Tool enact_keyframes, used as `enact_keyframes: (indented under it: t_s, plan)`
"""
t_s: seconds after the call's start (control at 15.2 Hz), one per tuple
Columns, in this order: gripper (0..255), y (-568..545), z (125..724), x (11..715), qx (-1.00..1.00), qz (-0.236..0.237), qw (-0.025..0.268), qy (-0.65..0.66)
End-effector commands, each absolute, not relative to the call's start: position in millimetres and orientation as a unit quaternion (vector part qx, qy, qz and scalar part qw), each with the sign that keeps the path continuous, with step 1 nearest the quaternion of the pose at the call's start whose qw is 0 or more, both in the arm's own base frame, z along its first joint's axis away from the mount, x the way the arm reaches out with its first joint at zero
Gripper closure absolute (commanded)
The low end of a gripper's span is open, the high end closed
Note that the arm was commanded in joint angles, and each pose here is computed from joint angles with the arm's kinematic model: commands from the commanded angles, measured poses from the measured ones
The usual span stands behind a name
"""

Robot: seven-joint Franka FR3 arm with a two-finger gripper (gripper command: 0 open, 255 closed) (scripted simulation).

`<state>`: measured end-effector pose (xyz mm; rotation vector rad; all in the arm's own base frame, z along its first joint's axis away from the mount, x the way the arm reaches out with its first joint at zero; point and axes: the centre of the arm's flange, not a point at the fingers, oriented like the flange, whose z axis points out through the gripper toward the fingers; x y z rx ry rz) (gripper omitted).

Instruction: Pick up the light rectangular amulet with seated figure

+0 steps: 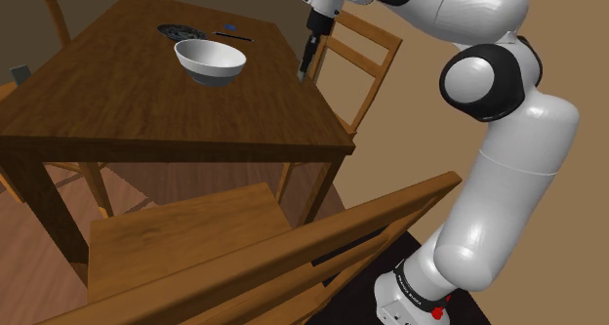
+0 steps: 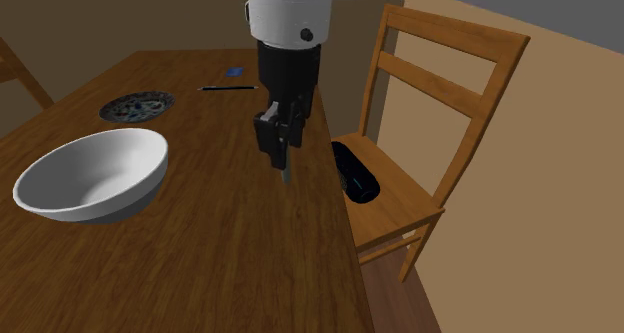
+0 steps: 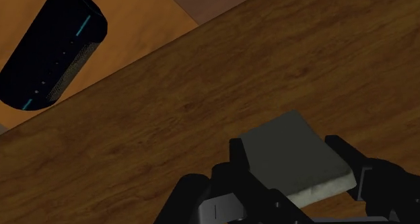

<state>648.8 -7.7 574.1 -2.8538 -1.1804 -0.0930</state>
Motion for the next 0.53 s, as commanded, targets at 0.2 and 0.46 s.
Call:
enact_keyframes:
  t_s: [0.2,0.46]
  plan:
    - [255,-7.7,601.1,649.3,-0.923,-0.030,0.026,-0.382]
    - [255,-7.7,612.5,649.2,-0.923,-0.030,0.026,-0.382]
